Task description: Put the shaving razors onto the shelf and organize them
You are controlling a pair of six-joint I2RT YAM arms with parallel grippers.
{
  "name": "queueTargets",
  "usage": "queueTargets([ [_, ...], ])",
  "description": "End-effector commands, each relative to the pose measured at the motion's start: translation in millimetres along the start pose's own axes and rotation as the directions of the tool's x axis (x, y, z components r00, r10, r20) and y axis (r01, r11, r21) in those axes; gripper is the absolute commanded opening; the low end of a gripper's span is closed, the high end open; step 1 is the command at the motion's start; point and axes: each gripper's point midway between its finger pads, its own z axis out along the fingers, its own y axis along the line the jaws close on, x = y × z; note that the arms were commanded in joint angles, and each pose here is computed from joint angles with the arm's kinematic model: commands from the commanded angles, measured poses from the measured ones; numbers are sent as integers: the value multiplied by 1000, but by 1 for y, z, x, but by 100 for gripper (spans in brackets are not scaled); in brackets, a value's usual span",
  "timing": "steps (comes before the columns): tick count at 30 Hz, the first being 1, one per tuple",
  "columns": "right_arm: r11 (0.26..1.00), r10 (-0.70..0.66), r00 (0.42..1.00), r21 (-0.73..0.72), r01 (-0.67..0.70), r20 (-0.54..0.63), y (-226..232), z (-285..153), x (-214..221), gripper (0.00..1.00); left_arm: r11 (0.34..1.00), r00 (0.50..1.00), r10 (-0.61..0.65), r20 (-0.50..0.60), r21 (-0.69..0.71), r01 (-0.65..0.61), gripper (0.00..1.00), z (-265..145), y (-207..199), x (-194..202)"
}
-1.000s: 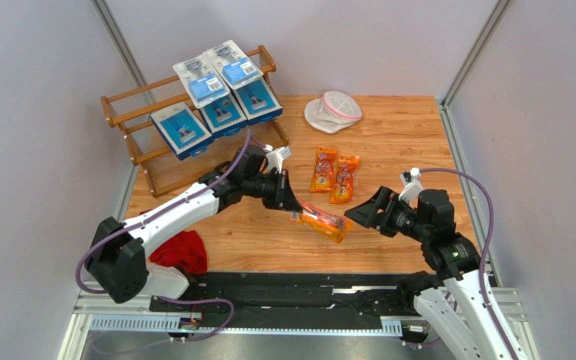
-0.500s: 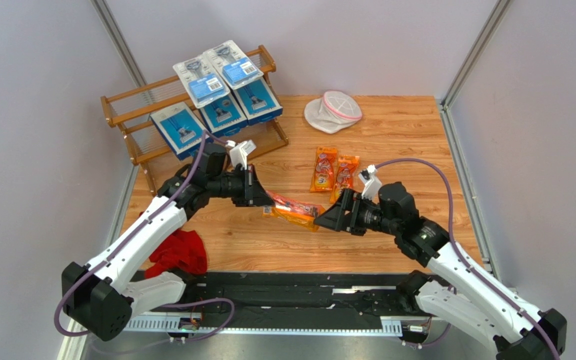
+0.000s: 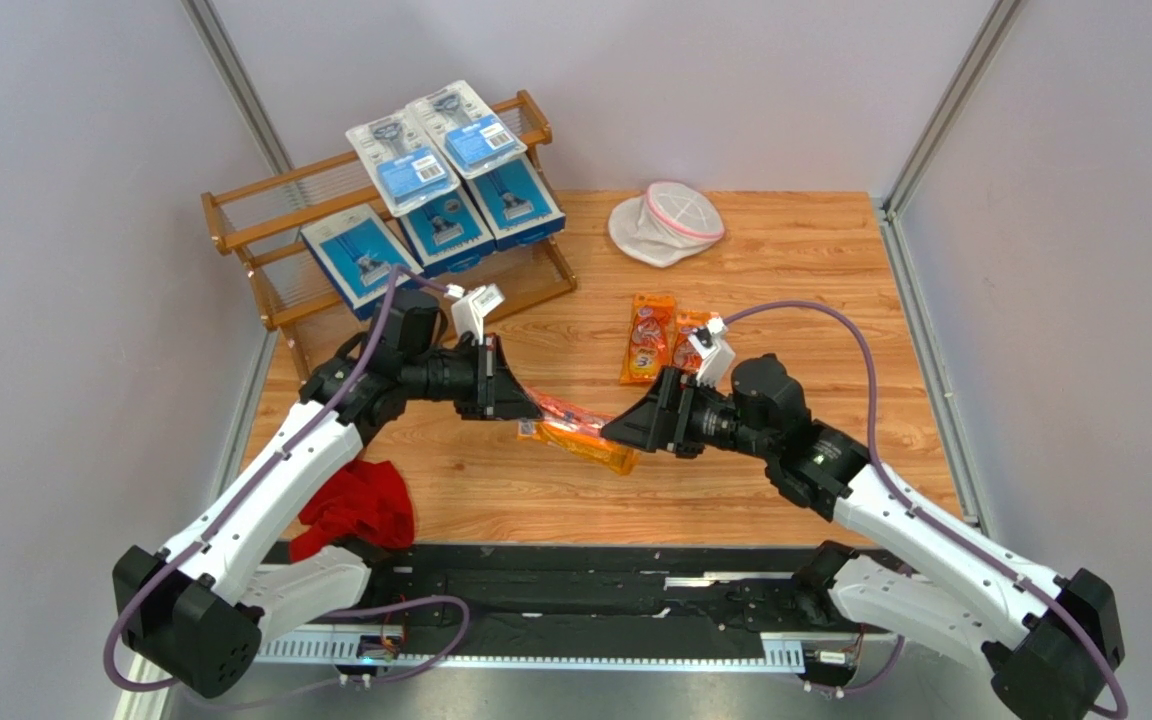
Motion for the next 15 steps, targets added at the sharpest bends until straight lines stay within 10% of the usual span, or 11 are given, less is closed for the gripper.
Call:
queueTargets([
  [1,991,-29,998,-128,35,48,39,3,-16,78,998,998,45,40,52,-47,0,-12,-19,-10],
  [15,977,5,999,-213,4,39,47,0,-7,37,995,996,-5,88,96,-3,0,-10,-23,-23],
])
